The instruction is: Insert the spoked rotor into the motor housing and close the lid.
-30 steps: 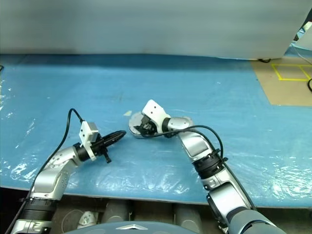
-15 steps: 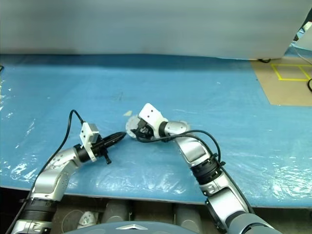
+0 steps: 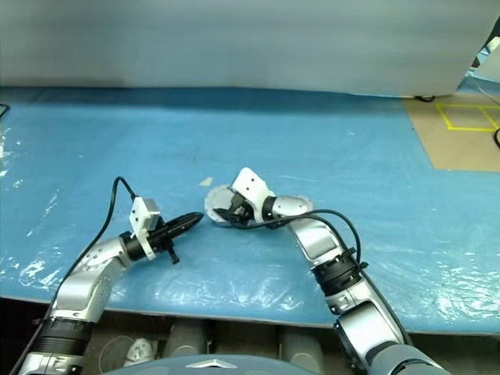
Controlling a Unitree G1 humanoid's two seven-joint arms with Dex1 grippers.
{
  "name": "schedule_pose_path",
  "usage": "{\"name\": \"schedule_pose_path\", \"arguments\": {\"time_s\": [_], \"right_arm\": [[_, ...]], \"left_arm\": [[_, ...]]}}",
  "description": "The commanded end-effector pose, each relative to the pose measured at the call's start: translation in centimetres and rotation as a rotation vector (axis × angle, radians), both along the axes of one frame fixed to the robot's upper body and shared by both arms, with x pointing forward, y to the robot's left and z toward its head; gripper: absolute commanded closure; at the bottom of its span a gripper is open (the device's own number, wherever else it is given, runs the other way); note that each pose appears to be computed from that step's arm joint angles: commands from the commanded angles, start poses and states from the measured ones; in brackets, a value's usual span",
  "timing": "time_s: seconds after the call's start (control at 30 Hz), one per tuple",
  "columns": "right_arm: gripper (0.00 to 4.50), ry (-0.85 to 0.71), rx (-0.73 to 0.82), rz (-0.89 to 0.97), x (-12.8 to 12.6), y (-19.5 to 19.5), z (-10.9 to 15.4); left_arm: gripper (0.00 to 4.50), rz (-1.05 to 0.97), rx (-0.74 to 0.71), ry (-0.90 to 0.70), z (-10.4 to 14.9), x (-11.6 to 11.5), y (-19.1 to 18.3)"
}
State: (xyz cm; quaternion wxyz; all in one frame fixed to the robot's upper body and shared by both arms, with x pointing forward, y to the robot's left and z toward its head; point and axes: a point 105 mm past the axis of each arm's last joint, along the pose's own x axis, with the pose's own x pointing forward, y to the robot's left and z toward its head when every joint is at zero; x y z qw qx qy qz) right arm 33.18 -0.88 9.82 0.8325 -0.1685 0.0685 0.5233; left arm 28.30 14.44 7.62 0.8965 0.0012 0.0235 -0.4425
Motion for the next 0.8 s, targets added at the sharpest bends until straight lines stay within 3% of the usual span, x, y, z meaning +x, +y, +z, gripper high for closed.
{"name": "schedule_pose_path", "arguments": {"time_s": [0.03, 0.5, 0.8], "right_arm": [[1.53, -0.087, 0.038, 0.006, 0.8, -0.1, 2.2], [1.53, -0.034, 0.126, 0.000, 0.1, 2.0, 2.7], [1.53, -0.054, 0.056, 0.005, -0.4, 1.6, 1.4]], "left_arm": [[4.50, -0.005, -0.003, -0.026, 0.4, -0.1, -0.2], [4.50, -0.001, -0.004, -0.014, 0.2, -0.2, -0.1], [4.50, 0.000, 0.000, -0.012, 0.2, -0.2, 0.0]]}}
